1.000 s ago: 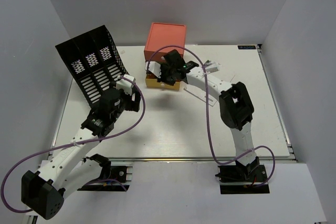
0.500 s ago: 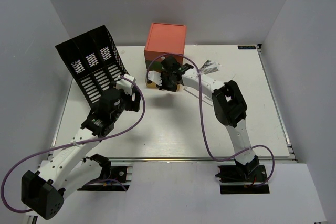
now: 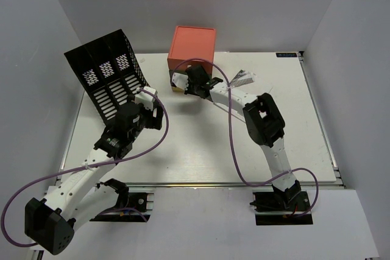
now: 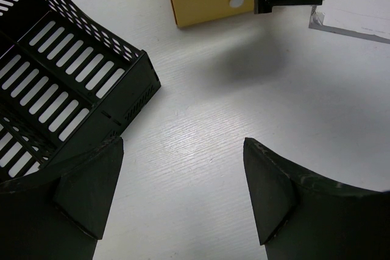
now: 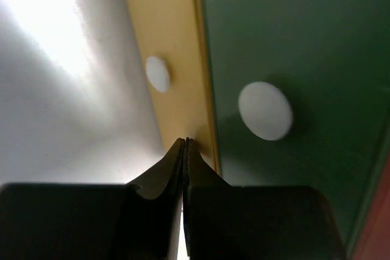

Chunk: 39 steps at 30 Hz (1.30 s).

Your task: Organize the desk

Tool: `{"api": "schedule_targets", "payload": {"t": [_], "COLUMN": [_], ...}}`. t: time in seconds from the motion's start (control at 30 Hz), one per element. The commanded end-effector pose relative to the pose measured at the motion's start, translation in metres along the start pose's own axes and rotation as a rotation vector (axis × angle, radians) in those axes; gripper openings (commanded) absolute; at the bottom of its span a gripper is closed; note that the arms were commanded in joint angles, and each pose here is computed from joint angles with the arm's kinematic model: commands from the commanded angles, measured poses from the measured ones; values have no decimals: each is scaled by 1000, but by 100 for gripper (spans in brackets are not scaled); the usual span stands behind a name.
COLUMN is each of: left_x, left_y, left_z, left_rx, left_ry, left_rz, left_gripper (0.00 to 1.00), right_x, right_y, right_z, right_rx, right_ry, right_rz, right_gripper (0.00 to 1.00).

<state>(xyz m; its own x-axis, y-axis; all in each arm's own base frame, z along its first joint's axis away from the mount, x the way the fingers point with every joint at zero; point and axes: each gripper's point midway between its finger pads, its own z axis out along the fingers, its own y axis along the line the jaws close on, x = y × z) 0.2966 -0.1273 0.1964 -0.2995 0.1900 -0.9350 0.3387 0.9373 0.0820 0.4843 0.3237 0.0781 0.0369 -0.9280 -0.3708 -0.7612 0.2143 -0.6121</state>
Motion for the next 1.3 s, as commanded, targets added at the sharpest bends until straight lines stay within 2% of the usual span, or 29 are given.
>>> {"api": "schedule_targets", "payload": {"t": [0.0, 0.2, 0.27, 0.3, 0.33, 0.37, 0.4, 0.43, 0.5, 0.53, 0.6, 0.63, 0.67, 0.73, 0.8, 0.83, 0.93, 1.13, 1.2, 1.27], "left_x": [0, -1, -1, -2, -2, -3, -4, -5, -5, -7, -8, -9, -9, -11, -12, -12, -14, -15, -15, -14], "left_y": [0, 0, 1, 1, 1, 0, 0, 0, -1, -1, -2, -2, -3, -2, -2, -2, -2, -7, -9, -11], "left_z": [-1, -1, -1, -2, -2, -2, -3, -3, -4, -4, -5, -5, -6, -7, -8, -8, -9, -9, -9, -8], "left_rx": [-2, -2, -5, -3, -5, -1, 2, 4, 10, 10, 14, 14, 19, 17, 19, 19, 20, 49, 58, 71], "left_ry": [-9, -12, -12, -16, -15, -21, -25, -27, -29, -33, -39, -42, -44, -50, -55, -55, -62, -68, -66, -59], "left_rz": [5, 4, 4, 3, 2, 1, 0, 0, 0, -1, -3, -6, -4, -7, -7, -7, -9, -9, -8, -7], "left_gripper": [89, 89, 89, 89, 89, 89, 89, 89, 89, 89, 89, 89, 89, 89, 89, 89, 89, 89, 89, 89], "right_x": [-2, -3, -7, -8, -27, -37, -38, -47, -40, -42, -21, -15, -1, 19, 48, 59, 82, 101, 121, 139], "right_y": [-27, -21, 0, 10, 39, 36, 46, 56, 59, 60, 62, 59, 69, 63, 59, 51, 32, -4, -18, -32], "right_z": [3, -7, -14, -33, -46, -76, -90, -109, -142, -153, -170, -172, -173, -171, -160, -157, -154, -153, -148, -138], "right_rx": [146, 132, 23, -51, -216, -255, -311, -382, -405, -419, -410, -389, -392, -340, -265, -219, -151, -96, -68, -54], "right_ry": [0, -21, -63, -72, -195, -257, -282, -358, -400, -438, -428, -425, -396, -349, -254, -210, -148, -177, -150, -129], "right_rz": [6, 11, 25, 32, 38, 54, 109, 126, 201, 226, 314, 336, 356, 419, 503, 619, 791, 986, 1073, 1147], "right_gripper": [0, 0, 0, 0, 0, 0, 0, 0, 2, 17, 42, 64, 72, 83, 85, 89, 84, 58, 53, 55]}}
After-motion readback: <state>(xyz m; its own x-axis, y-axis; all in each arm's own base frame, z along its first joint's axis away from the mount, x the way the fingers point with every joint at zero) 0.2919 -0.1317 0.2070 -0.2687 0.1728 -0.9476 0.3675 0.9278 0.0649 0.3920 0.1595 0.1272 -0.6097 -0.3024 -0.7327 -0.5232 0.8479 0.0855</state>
